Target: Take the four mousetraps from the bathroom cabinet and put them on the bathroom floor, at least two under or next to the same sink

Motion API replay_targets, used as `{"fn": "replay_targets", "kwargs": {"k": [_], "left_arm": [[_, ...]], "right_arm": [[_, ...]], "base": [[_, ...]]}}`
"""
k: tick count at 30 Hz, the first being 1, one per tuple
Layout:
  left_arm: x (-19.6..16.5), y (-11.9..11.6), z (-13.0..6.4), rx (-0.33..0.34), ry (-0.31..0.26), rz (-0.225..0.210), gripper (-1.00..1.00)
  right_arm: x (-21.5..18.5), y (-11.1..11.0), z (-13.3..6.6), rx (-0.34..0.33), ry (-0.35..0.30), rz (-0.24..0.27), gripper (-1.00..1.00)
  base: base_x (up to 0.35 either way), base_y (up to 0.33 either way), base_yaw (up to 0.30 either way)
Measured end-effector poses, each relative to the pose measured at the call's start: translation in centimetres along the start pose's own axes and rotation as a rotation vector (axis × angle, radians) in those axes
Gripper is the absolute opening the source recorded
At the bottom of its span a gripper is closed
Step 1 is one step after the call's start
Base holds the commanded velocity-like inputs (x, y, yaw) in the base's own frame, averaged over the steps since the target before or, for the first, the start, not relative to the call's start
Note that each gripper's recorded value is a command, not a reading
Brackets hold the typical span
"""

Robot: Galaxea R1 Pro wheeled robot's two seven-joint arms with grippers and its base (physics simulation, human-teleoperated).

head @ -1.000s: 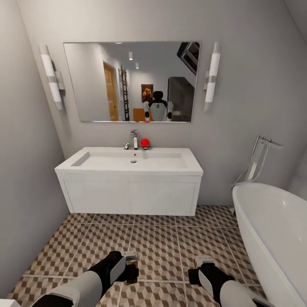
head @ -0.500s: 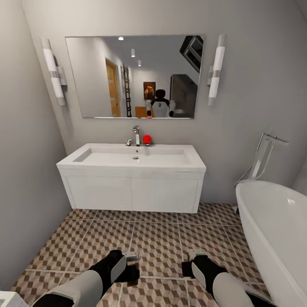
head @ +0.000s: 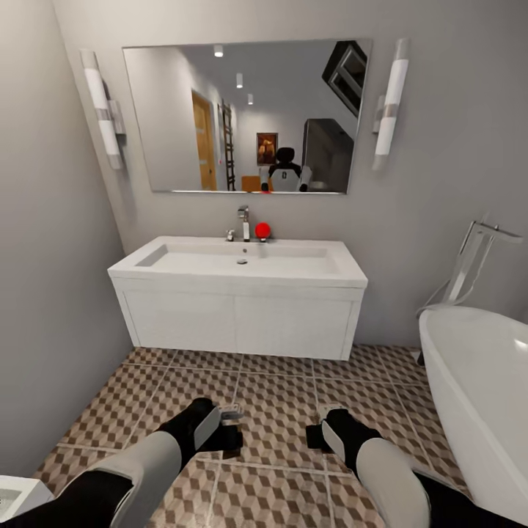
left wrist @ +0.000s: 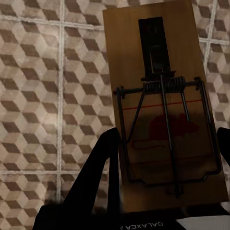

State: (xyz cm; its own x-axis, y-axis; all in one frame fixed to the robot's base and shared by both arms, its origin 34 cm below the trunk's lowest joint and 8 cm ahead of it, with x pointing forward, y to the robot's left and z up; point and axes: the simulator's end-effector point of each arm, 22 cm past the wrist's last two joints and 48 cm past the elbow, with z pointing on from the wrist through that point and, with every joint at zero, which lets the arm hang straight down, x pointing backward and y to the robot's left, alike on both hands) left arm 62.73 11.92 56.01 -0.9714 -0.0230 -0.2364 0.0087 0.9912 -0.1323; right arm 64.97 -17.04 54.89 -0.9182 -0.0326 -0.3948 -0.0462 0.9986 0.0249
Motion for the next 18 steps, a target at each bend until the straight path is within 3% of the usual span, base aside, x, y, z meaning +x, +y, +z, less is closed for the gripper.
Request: {"fn": "replay_targets", "kwargs": {"k": [11, 18], "left_arm": [[-3.7, -0.3, 0.5, 0.012, -0.066, 0.008, -1.0], [-4.4, -0.6, 1.4, 0.028, -0.09, 0.012, -1.0]], "right_arm": [[-1.2, -0.2, 1.8, 0.001, -0.027, 0.013, -1.0], [-1.3, -0.5, 2.9, 0.007, -0.041, 0.017, -1.0]], "base": [[0.0, 0.0, 0.079], [0.0, 0.0, -0.131]]}}
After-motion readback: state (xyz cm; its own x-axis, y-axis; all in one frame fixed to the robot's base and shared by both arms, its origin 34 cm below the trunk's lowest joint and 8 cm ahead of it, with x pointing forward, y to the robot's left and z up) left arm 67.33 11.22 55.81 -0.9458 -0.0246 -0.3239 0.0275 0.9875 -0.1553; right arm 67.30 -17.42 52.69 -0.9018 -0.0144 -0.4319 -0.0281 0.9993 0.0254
